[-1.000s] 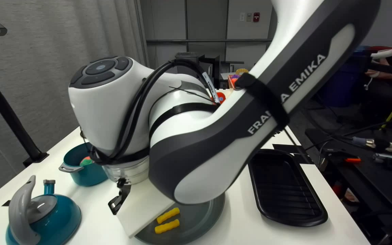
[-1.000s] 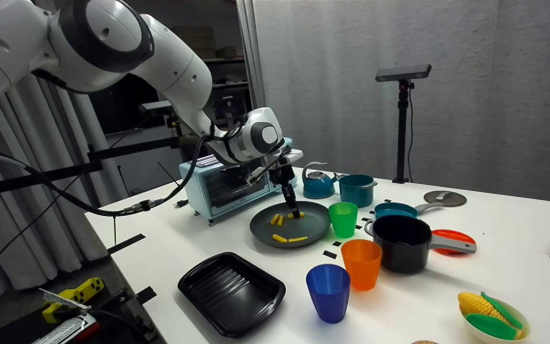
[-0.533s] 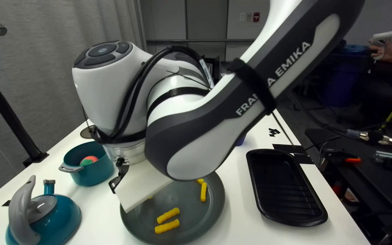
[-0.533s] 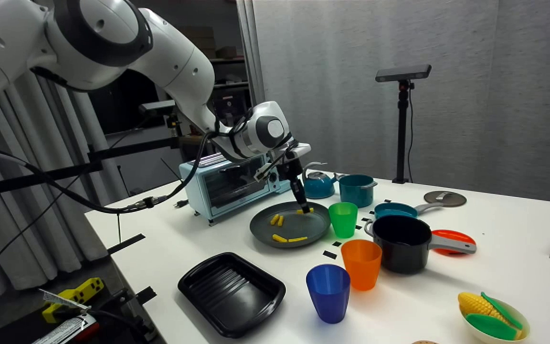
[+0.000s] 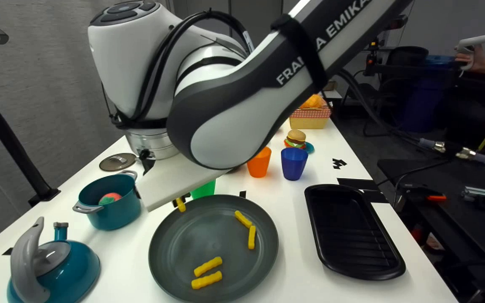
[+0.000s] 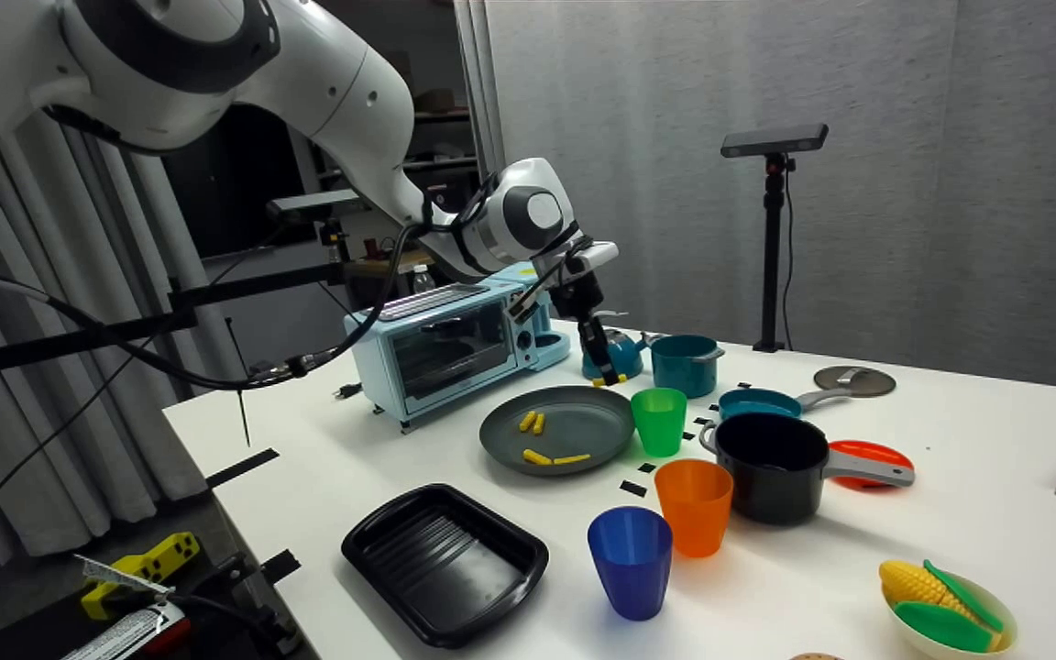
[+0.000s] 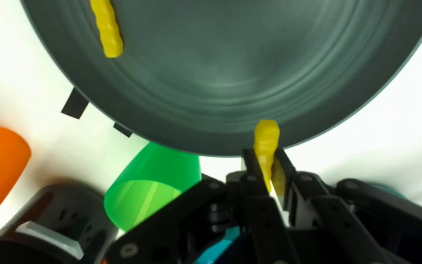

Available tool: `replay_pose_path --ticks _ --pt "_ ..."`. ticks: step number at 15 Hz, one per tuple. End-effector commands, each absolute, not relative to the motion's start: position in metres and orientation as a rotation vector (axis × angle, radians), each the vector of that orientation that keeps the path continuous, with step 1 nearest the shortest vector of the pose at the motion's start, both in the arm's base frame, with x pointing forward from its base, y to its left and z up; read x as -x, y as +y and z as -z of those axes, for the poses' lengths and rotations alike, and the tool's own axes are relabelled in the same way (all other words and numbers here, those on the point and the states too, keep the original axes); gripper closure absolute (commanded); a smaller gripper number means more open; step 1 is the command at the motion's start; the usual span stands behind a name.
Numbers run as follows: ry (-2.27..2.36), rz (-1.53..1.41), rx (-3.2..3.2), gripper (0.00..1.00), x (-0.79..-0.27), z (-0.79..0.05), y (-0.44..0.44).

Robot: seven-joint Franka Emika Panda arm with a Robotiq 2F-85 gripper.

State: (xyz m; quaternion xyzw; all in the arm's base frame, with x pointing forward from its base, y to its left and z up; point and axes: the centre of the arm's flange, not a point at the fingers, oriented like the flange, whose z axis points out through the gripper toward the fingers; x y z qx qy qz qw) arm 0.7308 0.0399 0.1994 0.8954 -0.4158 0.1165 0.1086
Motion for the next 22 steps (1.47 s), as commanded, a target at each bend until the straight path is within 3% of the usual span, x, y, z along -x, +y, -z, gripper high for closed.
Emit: replay_pose_path --ticks 1,22 --pt "-1.282 -0.307 -2.592 0.96 -0.732 -0.209 0.022" --pt "-1.358 -0.301 -2.522 0.96 -0.725 -0.218 -0.037"
